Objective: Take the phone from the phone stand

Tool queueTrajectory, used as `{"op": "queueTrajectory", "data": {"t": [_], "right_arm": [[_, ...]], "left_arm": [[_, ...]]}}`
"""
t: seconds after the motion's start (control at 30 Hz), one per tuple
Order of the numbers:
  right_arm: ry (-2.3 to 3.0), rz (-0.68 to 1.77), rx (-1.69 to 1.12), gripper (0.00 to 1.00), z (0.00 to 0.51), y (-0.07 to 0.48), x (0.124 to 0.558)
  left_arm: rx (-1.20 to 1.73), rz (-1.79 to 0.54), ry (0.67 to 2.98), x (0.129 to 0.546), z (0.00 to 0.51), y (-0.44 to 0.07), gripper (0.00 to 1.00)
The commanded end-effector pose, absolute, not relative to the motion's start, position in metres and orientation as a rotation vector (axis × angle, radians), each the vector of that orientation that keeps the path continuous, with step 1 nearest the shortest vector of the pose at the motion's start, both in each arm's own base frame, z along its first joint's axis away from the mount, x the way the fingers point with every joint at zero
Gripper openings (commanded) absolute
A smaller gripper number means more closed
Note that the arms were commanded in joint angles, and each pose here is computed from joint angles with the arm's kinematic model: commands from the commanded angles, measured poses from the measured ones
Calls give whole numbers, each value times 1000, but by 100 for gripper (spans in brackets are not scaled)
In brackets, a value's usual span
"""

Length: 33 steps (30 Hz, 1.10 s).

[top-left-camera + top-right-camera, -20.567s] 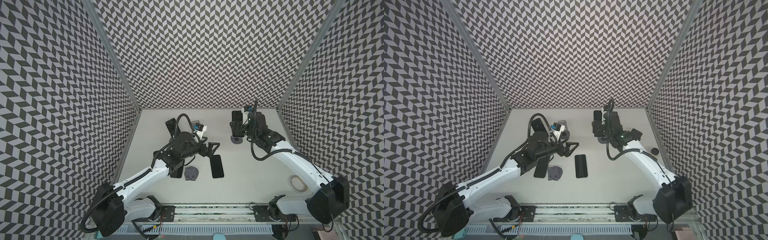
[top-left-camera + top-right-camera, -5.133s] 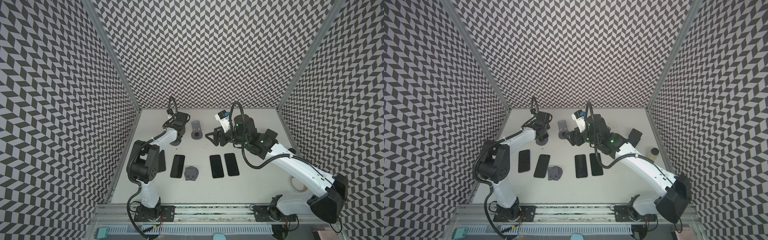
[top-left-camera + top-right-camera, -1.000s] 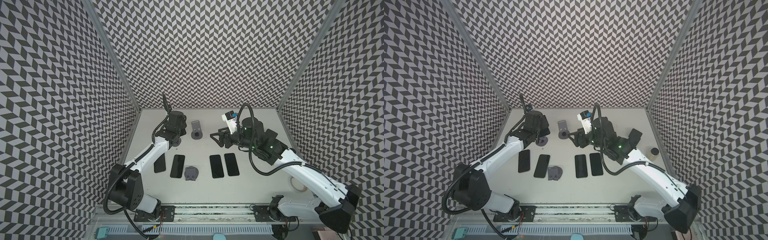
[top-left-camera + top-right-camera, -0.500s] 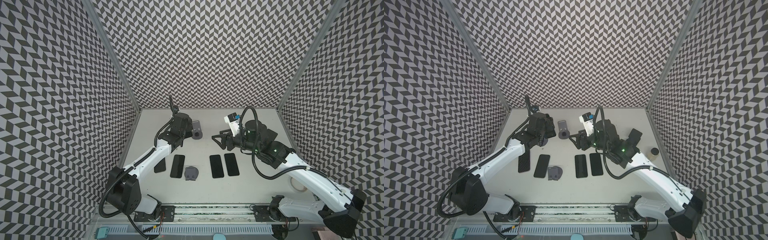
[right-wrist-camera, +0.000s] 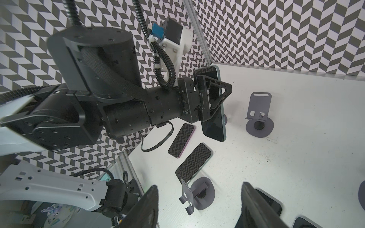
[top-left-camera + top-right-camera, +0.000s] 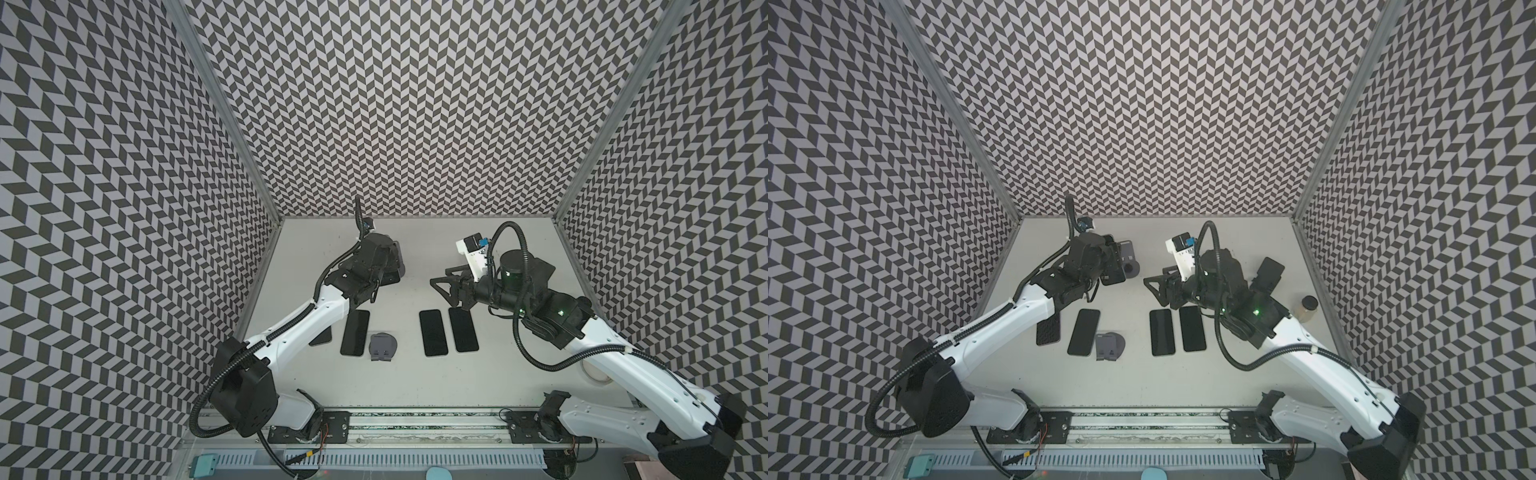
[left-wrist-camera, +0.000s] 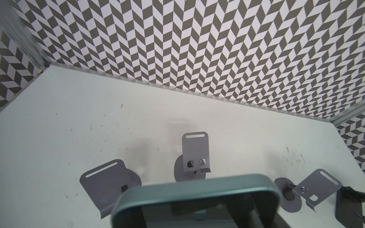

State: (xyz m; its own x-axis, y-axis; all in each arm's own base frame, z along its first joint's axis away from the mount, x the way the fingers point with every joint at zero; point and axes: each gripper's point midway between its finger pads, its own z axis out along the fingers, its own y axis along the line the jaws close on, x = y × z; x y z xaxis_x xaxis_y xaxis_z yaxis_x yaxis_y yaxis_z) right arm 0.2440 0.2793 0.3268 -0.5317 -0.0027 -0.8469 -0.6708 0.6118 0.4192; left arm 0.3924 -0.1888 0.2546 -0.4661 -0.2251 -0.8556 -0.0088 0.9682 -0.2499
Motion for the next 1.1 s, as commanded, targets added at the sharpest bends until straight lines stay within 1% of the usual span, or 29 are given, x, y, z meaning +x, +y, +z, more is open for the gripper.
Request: {"op": "queueTrajectory", "data": {"t": [0.0,0.73,1.07], "right_arm": [[1880,998,-512,64,345,279,241],[1872,994,-473,63,342,270,237],[1877,986,-478,63,338,269,236]], "left_arm": [[-198,-313,2007,386,271,-190,64],[-130,-380,2064,375,258,-206,63],[-100,-384,2106,374,241,-214,63]]}}
